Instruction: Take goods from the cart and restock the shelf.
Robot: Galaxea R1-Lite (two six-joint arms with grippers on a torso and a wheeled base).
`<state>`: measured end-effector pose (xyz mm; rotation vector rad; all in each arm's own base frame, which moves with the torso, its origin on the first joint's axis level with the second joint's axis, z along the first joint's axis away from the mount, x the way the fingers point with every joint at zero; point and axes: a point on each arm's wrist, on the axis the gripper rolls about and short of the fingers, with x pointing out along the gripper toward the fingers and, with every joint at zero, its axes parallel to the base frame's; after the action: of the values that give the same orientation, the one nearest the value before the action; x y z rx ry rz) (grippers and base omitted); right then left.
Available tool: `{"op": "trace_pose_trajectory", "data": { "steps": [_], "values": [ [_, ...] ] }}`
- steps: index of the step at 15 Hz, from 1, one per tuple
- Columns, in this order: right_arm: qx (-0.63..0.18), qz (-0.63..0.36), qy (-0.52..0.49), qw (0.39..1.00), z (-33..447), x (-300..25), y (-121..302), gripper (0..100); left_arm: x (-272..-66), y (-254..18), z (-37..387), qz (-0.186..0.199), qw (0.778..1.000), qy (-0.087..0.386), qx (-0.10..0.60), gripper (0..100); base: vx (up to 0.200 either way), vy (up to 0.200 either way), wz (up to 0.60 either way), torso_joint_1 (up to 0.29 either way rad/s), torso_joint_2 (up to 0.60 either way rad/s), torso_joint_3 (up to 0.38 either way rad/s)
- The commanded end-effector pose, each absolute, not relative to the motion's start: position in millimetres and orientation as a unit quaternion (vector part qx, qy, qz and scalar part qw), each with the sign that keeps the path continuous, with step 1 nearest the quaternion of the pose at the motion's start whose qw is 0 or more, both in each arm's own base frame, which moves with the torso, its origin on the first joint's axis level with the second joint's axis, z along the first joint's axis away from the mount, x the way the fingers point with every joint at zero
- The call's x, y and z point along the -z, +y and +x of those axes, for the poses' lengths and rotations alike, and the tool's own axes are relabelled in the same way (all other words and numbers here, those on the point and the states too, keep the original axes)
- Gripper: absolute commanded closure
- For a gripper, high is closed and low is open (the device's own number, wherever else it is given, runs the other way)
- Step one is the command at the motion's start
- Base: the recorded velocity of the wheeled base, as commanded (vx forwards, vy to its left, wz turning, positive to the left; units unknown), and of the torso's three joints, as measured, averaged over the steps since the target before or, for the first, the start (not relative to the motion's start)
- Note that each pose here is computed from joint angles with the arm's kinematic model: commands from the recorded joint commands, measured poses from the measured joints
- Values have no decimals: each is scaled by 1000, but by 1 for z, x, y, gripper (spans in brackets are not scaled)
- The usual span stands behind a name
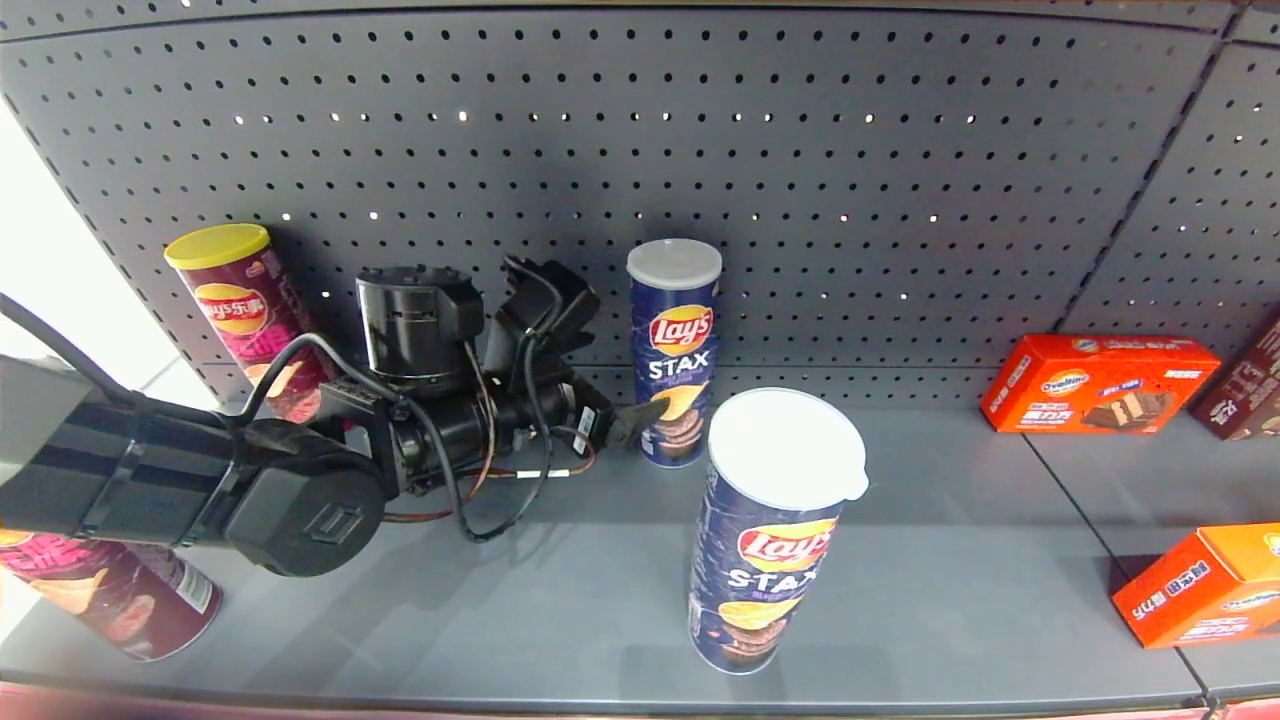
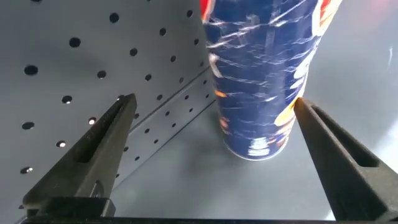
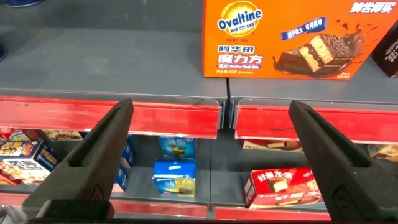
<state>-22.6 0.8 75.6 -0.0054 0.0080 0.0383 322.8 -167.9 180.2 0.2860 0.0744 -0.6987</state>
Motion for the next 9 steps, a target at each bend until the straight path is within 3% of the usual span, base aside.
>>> {"op": "trace_pose_trajectory", "data": {
  "steps": [1,9],
  "values": [
    [-19,-3,4,1000,-23,-76,1,0,-178,-167,324,140,930,40,339,0,0,0,0,0,0,0],
    [-19,-3,4,1000,-23,-76,1,0,-167,-154,308,143,938,33,313,0,0,0,0,0,0,0]
  ]
}}
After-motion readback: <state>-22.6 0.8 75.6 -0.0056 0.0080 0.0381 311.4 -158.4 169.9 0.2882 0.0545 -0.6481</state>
